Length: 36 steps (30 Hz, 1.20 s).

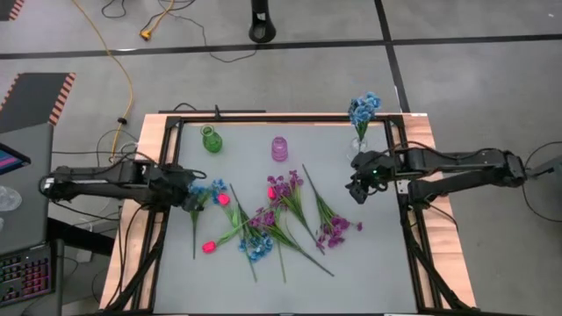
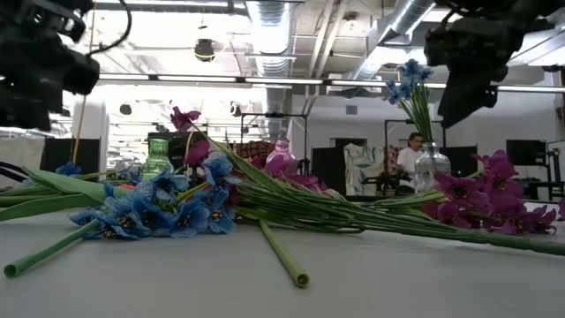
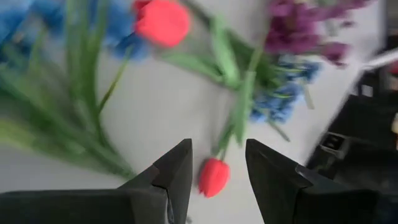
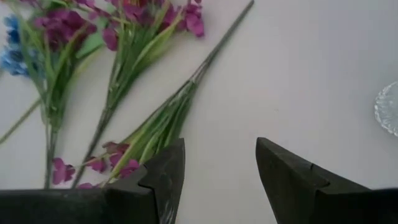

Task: Sort flowers into vase by color
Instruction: Put the left blue flowers into the transparent vase

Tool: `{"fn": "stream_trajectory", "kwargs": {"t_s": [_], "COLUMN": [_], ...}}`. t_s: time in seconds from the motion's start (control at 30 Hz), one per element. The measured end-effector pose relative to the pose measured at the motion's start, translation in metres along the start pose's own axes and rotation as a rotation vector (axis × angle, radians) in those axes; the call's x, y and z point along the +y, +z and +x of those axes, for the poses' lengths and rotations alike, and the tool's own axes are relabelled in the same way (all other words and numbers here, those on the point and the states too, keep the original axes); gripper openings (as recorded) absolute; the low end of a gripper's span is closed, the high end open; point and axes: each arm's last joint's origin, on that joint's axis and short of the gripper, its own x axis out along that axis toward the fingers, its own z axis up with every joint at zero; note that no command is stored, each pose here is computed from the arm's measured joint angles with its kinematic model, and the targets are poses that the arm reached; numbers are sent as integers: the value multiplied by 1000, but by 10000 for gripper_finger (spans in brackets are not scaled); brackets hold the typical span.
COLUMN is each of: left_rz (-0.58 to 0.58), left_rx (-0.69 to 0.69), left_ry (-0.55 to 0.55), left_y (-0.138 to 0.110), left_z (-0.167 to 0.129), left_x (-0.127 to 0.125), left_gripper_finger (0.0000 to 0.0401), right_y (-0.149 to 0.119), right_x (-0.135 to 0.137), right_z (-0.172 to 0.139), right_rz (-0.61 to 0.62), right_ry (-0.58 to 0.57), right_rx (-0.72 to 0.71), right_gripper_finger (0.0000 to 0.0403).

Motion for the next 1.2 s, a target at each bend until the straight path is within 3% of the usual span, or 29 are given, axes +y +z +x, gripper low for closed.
{"fn": "stream_trajectory", "kwargs": {"t_s": [0.3, 0.57, 0.9, 1.2], "left_rz": [-191, -304, -361, -305], "left_rx": [68, 212, 296, 254], "left_ry": [211, 349, 524, 639], "left_y": [9, 13, 16, 19], "left_z": [27, 52, 76, 86], "left_x": [-2, -1, 6, 12], "left_gripper_finger": [137, 137, 137, 135], "right_y": [1, 6, 6, 6], "right_x": [3, 6, 6, 6], "right_z": [19, 22, 22, 22], "right_rz": [-7, -7, -6, -6], "right_ry": [-41, -20, -17, -17], "right_rx": [72, 42, 43, 43], "right_gripper_finger": [223, 223, 223, 223]}}
